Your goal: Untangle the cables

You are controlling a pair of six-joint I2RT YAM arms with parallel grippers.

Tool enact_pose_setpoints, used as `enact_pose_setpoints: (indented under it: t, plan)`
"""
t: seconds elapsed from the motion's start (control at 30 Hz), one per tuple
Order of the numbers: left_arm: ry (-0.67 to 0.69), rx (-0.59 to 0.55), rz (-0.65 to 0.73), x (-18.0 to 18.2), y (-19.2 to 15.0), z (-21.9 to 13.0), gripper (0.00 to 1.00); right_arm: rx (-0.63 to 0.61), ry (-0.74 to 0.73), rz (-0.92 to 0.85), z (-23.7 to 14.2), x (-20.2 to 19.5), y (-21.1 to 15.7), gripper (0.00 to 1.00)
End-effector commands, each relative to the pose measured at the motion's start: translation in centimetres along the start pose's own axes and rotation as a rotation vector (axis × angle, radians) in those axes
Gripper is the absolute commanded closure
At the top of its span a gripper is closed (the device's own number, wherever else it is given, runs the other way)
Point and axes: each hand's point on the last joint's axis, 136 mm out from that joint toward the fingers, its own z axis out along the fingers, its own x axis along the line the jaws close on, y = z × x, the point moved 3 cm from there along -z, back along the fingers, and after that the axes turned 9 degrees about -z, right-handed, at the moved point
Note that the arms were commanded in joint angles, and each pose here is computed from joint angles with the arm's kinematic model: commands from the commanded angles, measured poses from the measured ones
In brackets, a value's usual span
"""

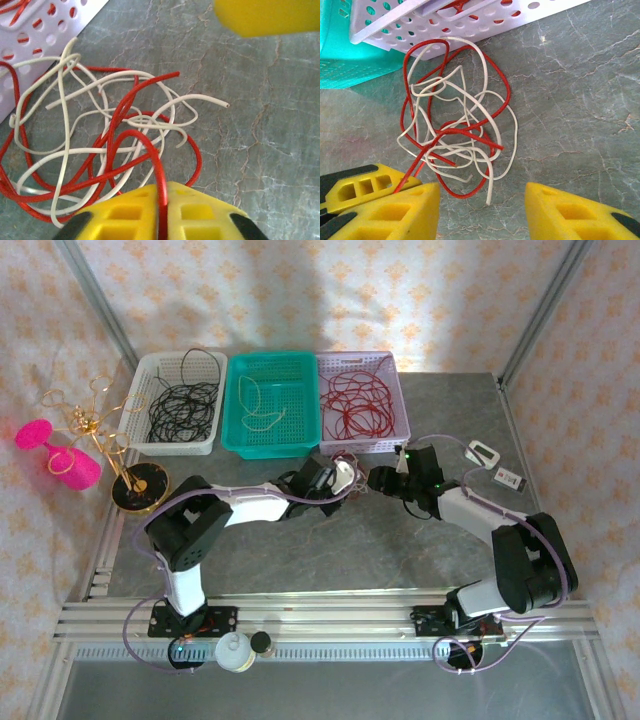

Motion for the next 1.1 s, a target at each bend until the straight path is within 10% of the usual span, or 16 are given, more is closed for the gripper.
enact_pose_setpoints:
  t: [0.0,0.37,0.67,1.07]
  plan:
    - [0.035,-0.007,0.02,-0.2,0.8,-0.1,0.99,-0.032,0.015,-0.026,-0.7,0.5,0.5,0.52]
    - [0.013,-0.164,-0.014,-1.6,3.0,-9.7,1.0,-0.26,0.244,-0.14,-5.0,4.8,2.6,0.51]
    - [-0.126,-0.28,0.029,-3.7,4.9,-16.9,1.0,-0.629,0.603,-0.611,-12.1,11.2,0.5,0.45]
    - [-0.146,-0.359,0.041,-3.7,7.4,-21.6,1.0,-0.725,0.626,-0.787,-9.5,17.2,0.9,0.42]
